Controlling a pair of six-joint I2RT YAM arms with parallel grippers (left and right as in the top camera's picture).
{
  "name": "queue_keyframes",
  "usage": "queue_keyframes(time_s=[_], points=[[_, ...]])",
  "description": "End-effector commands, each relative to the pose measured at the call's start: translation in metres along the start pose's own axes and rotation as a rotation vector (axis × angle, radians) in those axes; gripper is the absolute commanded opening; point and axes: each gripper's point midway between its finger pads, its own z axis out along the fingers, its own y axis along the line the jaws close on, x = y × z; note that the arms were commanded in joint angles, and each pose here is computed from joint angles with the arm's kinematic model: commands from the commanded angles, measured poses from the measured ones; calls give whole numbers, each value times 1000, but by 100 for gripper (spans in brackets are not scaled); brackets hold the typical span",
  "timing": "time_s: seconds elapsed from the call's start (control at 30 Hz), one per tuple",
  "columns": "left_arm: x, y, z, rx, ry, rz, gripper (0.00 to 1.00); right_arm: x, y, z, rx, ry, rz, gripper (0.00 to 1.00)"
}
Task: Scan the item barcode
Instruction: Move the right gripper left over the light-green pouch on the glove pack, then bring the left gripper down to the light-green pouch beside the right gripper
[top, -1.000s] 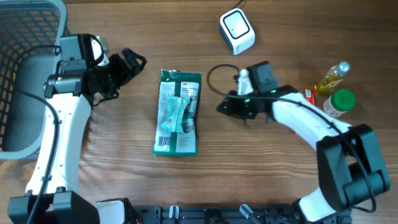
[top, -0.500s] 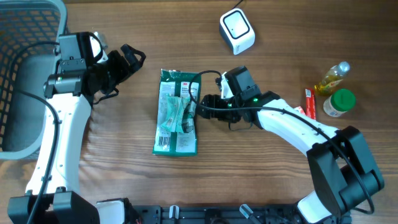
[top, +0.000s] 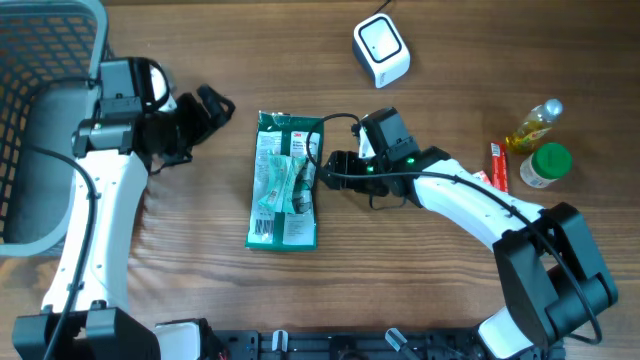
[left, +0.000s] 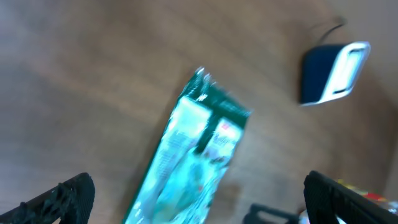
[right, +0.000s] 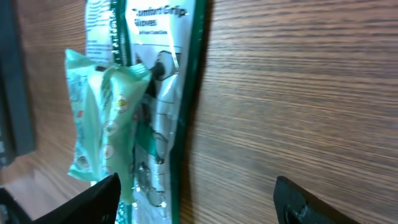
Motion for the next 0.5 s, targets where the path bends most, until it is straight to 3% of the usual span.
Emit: queue_keyframes(time_s=[0.0, 0.17, 0.2, 0.23, 0.27, 0.3, 0.37, 0.47], points=[[16, 25, 15, -142, 34, 15, 100, -2, -12, 2, 61, -24, 2, 79], [29, 35, 25, -179, 85, 7, 100, -3, -12, 2, 61, -24, 2, 79], [28, 34, 26, -177, 82, 9, 88, -3, -12, 2, 60, -24, 2, 79], [29, 33, 26, -173, 84, 10, 61, -2, -12, 2, 60, -23, 2, 79], [30, 33, 28, -175, 90, 12, 42, -2, -12, 2, 60, -23, 2, 79], [32, 32, 29, -175, 96, 18, 32, -2, -12, 2, 60, -23, 2, 79], [40, 30, 33, -178, 115, 32, 23, -3, -12, 2, 60, -24, 1, 79], [62, 22, 45, -174, 158, 86, 23, -3, -12, 2, 60, -24, 2, 79]])
